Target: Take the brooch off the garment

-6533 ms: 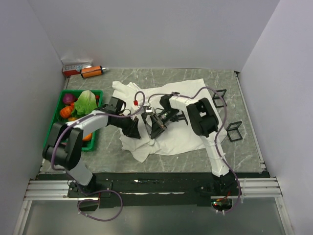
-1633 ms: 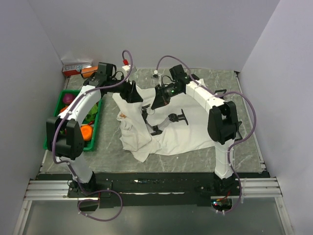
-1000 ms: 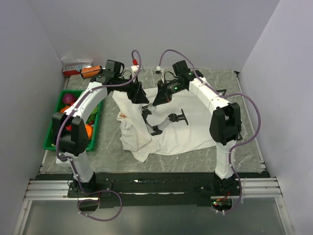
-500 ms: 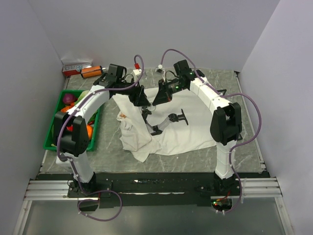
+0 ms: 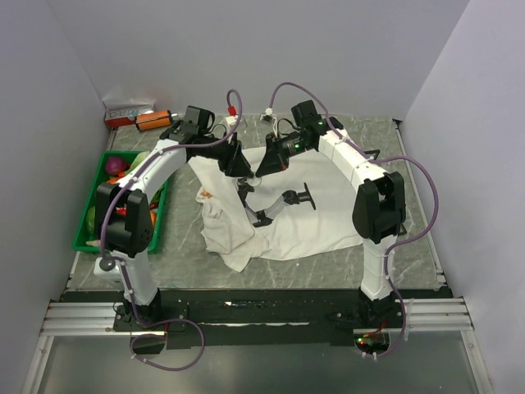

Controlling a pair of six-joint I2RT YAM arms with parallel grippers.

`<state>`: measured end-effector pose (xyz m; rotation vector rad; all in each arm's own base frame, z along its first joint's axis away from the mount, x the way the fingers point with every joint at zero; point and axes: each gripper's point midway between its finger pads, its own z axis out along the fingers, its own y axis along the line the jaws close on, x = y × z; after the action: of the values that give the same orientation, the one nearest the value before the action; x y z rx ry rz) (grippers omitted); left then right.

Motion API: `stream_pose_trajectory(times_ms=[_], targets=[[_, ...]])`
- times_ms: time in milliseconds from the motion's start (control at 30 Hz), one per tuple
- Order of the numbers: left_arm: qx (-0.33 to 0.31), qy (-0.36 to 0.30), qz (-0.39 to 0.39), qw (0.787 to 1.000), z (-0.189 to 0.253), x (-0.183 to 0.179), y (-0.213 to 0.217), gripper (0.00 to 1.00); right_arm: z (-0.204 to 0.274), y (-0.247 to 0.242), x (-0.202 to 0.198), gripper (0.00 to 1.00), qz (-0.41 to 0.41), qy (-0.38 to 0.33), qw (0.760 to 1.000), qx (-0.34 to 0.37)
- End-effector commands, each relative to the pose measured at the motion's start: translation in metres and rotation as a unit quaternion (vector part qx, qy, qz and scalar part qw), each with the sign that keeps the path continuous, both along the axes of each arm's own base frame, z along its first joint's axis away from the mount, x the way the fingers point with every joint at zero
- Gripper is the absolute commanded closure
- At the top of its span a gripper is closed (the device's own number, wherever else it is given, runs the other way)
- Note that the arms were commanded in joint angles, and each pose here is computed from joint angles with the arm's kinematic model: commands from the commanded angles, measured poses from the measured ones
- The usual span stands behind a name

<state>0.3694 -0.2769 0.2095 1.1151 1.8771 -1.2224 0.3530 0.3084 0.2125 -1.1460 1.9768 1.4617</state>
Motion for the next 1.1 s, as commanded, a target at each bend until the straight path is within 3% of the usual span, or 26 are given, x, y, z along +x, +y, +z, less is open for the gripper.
stream_pose_trajectory(times_ms=[0,567,1067], targets=[[-0.022,-0.013,-0.029,0.999,0.016,-0.003,-0.005,0.44,0.041,-0.001,-0.001,1.00,0.001,-0.044,0.999,0.029],[-0.025,-0.003,-0.050,0.998,0.012,-0.007,-0.009,0.48,0.037,0.001,0.002,1.00,-0.006,-0.031,0.999,0.030],[-0.009,-0.019,-0.058,0.998,0.008,-0.009,-0.015,0.62,0.042,0.003,0.003,1.00,-0.006,-0.024,0.999,0.041]])
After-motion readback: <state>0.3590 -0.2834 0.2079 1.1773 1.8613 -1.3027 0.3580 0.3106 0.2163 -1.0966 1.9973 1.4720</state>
